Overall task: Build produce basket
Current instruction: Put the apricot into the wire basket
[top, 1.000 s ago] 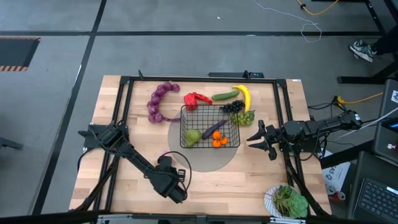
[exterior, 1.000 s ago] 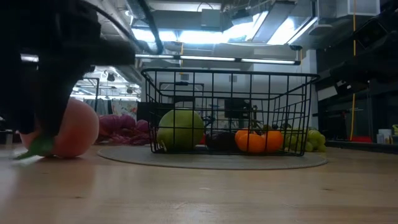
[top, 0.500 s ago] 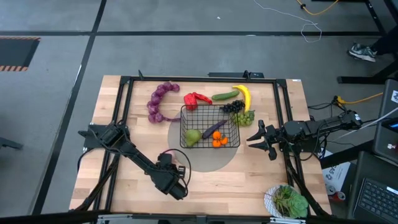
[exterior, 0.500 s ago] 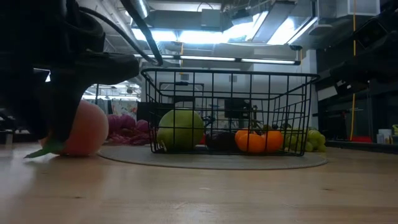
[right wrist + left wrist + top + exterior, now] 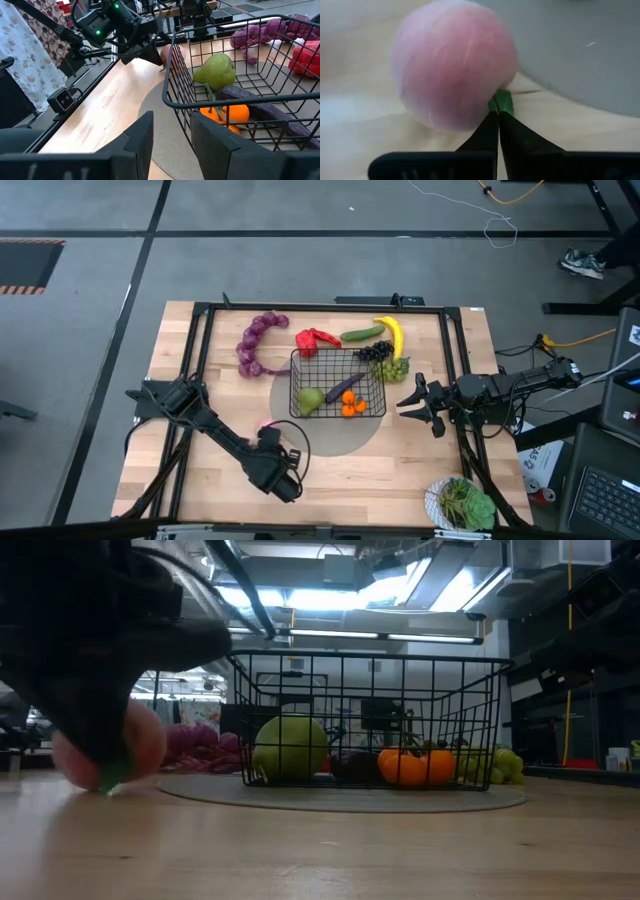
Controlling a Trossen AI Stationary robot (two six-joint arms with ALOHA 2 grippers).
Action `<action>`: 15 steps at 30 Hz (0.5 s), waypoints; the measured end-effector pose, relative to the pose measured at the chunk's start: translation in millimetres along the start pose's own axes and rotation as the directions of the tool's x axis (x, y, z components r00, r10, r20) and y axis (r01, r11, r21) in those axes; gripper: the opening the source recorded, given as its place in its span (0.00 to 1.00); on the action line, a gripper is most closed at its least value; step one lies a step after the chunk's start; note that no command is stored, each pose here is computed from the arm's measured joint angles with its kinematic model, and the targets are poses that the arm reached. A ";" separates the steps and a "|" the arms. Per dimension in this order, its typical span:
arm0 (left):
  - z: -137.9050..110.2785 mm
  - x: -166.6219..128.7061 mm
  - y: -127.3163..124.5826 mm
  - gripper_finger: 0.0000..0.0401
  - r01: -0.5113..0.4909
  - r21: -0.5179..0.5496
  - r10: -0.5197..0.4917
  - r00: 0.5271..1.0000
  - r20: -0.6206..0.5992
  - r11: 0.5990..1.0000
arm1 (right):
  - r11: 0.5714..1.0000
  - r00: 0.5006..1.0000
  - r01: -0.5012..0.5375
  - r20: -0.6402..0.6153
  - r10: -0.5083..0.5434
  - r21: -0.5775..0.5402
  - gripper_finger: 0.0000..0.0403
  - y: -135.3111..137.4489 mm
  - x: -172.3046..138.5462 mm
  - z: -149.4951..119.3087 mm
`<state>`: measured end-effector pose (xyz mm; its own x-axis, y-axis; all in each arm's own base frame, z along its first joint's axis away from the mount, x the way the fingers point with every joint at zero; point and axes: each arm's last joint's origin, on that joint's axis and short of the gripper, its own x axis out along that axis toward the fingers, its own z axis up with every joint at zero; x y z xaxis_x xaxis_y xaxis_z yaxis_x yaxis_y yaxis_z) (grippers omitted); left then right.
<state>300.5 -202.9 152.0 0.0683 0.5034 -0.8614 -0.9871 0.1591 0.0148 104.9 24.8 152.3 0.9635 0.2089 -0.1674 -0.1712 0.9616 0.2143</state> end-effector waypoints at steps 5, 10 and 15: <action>-7.0 -15.9 -0.4 0.00 0.075 0.023 -0.076 0.996 0.047 0.997 | 1.000 1.000 0.000 0.000 0.000 0.000 0.32 0.0 0.0 0.0; -10.1 -39.1 3.3 0.00 0.084 0.021 -0.085 0.995 0.055 0.996 | 1.000 1.000 0.000 0.000 0.000 0.006 0.32 0.0 0.0 0.0; -2.9 -62.3 0.7 0.00 0.155 0.069 -0.165 0.974 0.154 0.985 | 1.000 1.000 -0.001 0.000 0.001 0.004 0.32 0.0 0.0 0.0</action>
<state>295.1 -236.5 204.2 0.2511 0.5946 -0.7638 -0.9521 0.2941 -0.0841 104.9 24.8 152.3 0.9634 0.2093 -0.1672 -0.1708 0.9608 0.2184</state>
